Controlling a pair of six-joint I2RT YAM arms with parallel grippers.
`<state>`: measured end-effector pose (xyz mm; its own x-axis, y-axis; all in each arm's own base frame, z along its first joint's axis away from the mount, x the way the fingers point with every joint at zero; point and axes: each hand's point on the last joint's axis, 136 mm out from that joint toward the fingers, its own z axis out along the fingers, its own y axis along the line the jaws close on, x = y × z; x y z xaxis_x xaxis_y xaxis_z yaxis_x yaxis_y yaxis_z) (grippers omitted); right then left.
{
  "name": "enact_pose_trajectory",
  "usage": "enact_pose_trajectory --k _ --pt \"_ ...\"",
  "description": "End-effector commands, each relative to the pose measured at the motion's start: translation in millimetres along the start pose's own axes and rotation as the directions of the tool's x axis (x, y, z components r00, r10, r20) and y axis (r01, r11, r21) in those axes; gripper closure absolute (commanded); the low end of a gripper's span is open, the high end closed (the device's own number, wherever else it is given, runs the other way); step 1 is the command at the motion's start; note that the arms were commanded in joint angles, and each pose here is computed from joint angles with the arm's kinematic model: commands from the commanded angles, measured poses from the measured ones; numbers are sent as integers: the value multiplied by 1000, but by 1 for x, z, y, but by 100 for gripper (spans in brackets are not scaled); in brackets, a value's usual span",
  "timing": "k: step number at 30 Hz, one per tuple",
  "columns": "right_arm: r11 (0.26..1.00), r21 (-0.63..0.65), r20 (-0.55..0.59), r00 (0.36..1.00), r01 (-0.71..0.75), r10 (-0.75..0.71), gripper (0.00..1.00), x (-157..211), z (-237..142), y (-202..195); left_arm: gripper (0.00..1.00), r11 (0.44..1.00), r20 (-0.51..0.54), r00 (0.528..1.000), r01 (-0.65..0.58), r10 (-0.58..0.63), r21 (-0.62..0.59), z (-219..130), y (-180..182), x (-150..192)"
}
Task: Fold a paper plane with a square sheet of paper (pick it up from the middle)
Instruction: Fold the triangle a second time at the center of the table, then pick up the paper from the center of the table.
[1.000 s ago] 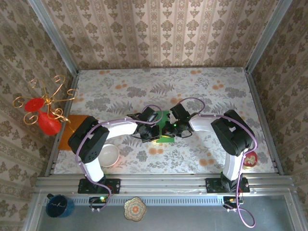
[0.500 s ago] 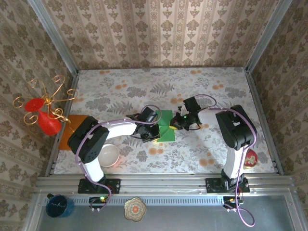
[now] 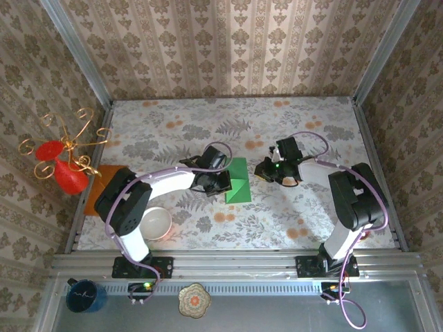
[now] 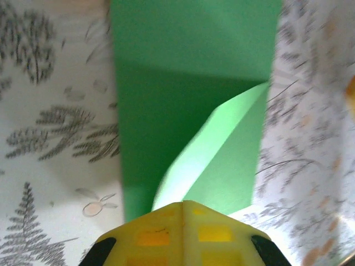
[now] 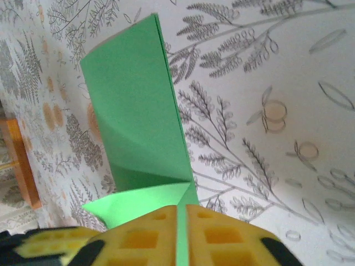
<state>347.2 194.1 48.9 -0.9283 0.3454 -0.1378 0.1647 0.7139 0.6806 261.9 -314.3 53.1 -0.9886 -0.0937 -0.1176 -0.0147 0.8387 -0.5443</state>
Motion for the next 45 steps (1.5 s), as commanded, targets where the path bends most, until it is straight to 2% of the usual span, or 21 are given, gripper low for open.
enact_pose_trajectory --k 1,10,20,29,42,45 --pt "1000 -15 -33 999 -21 20 79 18 1 2 93 999 40 999 -20 18 46 -6 -9 -18" --pt "995 -67 -103 993 -73 66 73 44 18 15 92 999 50 999 8 -10 38 9 1 -35" --pt "990 -44 -129 984 -132 126 72 53 34 15 92 998 27 998 62 -61 -20 25 26 -34" --pt "990 -32 -131 982 -137 132 74 53 42 17 93 992 10 994 107 -107 -69 31 45 -24" --pt "989 8 -109 983 -146 146 76 50 48 14 93 991 4 993 121 -121 -63 32 46 -22" --pt "990 4 -112 984 -140 140 79 50 50 17 93 990 -1 992 126 -126 -60 33 45 -21"
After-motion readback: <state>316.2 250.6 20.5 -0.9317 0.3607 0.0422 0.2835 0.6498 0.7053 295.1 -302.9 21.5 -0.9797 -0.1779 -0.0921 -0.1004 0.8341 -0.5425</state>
